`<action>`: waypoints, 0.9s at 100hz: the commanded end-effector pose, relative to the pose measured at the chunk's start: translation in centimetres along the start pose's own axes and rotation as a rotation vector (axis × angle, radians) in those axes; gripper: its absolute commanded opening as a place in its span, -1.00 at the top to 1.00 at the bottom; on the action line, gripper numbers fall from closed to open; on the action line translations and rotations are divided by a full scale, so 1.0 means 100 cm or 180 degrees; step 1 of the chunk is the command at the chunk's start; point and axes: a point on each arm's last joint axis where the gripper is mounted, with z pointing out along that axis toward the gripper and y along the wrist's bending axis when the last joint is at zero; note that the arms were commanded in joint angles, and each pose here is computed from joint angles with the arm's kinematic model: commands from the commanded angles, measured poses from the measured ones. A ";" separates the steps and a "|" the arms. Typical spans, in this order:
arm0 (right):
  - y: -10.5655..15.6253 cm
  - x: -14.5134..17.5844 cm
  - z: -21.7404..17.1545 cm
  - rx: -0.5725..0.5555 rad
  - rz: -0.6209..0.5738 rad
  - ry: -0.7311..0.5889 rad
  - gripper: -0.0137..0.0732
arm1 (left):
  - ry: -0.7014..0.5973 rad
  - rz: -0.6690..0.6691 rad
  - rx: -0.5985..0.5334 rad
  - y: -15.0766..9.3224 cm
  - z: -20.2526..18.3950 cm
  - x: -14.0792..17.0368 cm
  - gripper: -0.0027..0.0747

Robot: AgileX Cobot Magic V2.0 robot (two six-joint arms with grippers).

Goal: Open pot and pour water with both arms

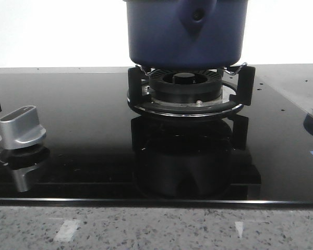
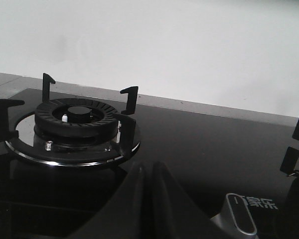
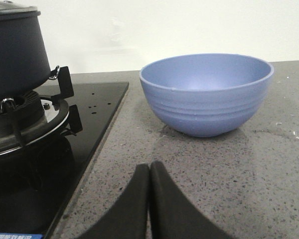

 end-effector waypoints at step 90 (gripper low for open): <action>0.007 -0.016 -0.005 -0.0286 0.1884 -0.0147 0.79 | -0.0412 -0.2142 0.0100 0.001 -0.003 -0.013 0.98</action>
